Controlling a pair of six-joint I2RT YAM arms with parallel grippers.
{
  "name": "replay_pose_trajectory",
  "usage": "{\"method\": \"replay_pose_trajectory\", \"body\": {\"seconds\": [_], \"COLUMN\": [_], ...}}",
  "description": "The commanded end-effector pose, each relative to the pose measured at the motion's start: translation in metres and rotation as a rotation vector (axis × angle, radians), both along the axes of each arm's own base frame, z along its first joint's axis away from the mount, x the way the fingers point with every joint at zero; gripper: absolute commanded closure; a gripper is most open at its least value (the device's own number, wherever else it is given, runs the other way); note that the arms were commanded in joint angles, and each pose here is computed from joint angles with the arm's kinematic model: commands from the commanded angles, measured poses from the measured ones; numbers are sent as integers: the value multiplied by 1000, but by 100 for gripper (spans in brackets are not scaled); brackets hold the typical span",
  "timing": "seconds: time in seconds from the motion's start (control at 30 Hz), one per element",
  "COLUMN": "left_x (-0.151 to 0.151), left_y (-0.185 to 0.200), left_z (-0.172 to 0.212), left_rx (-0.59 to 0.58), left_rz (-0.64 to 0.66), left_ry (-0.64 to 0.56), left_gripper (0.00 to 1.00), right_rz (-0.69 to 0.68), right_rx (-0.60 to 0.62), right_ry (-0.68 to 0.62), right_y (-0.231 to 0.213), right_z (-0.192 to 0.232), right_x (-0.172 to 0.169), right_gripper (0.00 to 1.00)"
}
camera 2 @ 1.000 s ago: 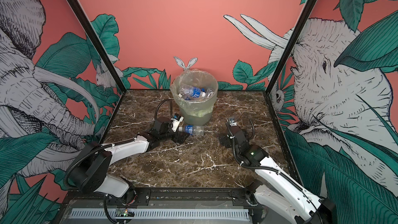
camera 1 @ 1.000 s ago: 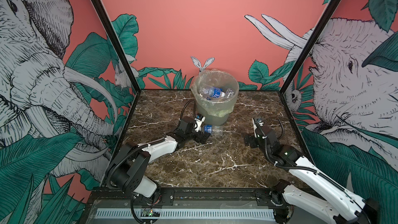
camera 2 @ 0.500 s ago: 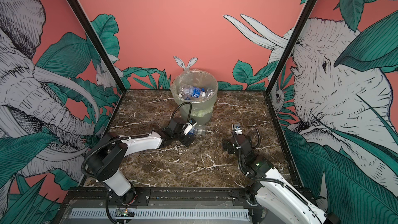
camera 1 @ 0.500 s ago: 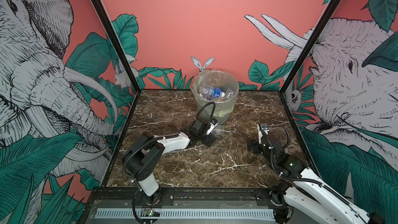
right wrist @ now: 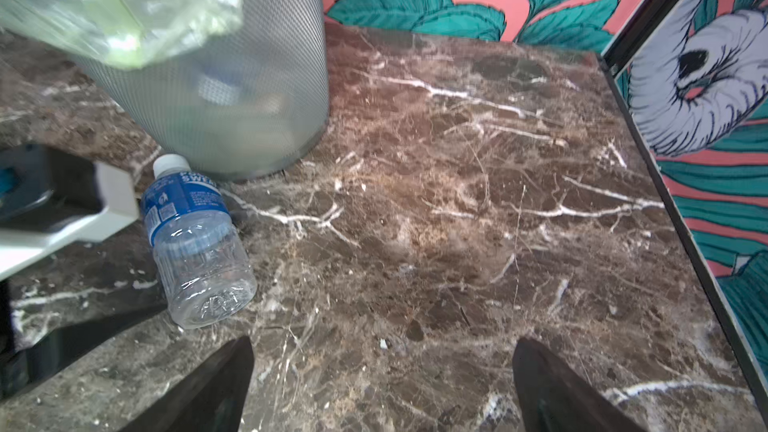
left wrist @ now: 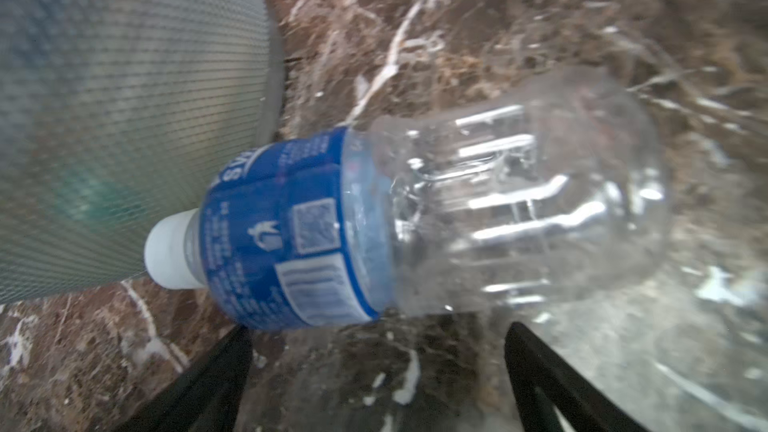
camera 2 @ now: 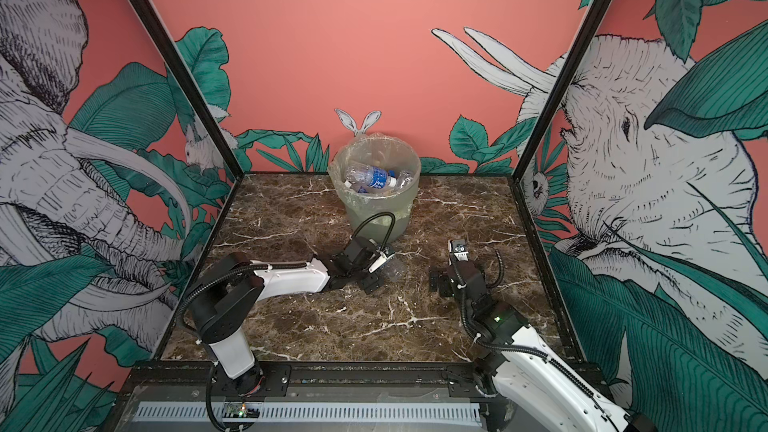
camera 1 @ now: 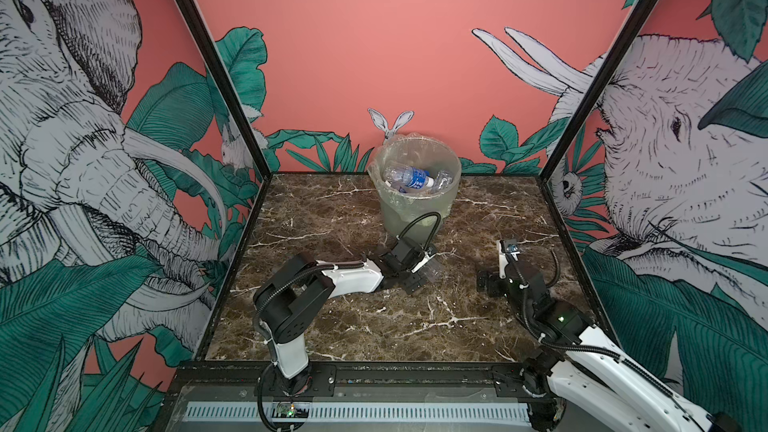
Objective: Throw the plastic bottles in the bin
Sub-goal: 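Lower the left gripper onto the white-capped bottle while the right gripper withdraws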
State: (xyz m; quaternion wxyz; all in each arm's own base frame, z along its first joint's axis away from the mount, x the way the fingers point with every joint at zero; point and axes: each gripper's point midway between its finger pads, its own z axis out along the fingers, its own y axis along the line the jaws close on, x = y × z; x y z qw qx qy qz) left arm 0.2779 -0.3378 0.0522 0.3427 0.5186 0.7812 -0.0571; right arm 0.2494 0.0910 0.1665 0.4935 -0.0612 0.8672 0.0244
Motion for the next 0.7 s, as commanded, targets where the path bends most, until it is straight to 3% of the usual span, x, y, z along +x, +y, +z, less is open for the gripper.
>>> {"method": "replay_pose_trajectory", "body": {"seconds": [0.0,0.37,0.47,0.67], "left_x": [-20,-10,6,22], "left_y": [3,-7,-12,-28], "left_z": [23,58,64,69], "left_rx": [-15,-26,-49,-250], "left_rz": [-19,22,130,378], "left_ry": [-26,-106,-106,2], "left_gripper": [4,2,2,4], "right_rz": [-36,-29,-36,-33], "right_rx": [24,0,-8,-7], "right_ry": [-40,29,36,40], "right_y": [-4,3,3,3], "right_z": [2,-24,-26,-28], "right_x": [5,10,11,11], "right_gripper": [1,1,1,1]}}
